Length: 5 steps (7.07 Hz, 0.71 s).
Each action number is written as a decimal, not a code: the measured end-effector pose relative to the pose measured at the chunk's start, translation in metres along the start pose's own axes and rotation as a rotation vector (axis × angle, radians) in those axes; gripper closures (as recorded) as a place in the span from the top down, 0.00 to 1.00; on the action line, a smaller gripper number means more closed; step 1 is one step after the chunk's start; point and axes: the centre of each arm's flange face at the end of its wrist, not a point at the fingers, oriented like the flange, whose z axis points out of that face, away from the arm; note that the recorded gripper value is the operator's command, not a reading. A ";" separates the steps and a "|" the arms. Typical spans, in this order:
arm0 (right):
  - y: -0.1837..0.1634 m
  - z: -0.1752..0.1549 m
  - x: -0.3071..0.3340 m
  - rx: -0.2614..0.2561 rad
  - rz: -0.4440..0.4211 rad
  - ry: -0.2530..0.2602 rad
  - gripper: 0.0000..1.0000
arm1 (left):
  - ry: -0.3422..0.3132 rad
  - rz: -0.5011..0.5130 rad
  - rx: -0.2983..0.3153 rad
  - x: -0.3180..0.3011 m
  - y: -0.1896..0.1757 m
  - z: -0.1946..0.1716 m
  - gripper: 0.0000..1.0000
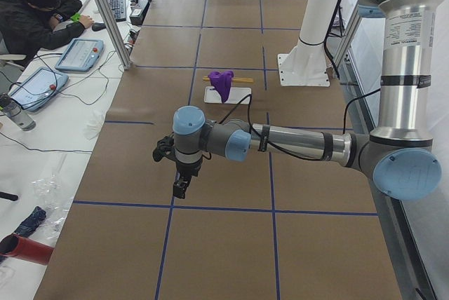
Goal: Hang towel on rack
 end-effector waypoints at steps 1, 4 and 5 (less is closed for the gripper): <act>0.002 0.002 0.002 0.002 0.009 -0.001 1.00 | 0.076 -0.049 -0.035 -0.004 0.008 0.008 1.00; 0.000 0.001 0.001 0.008 0.011 0.000 1.00 | 0.229 -0.186 -0.088 -0.016 0.023 0.003 1.00; -0.001 0.000 0.000 0.010 0.009 0.001 1.00 | 0.219 -0.196 -0.081 -0.019 0.021 -0.004 1.00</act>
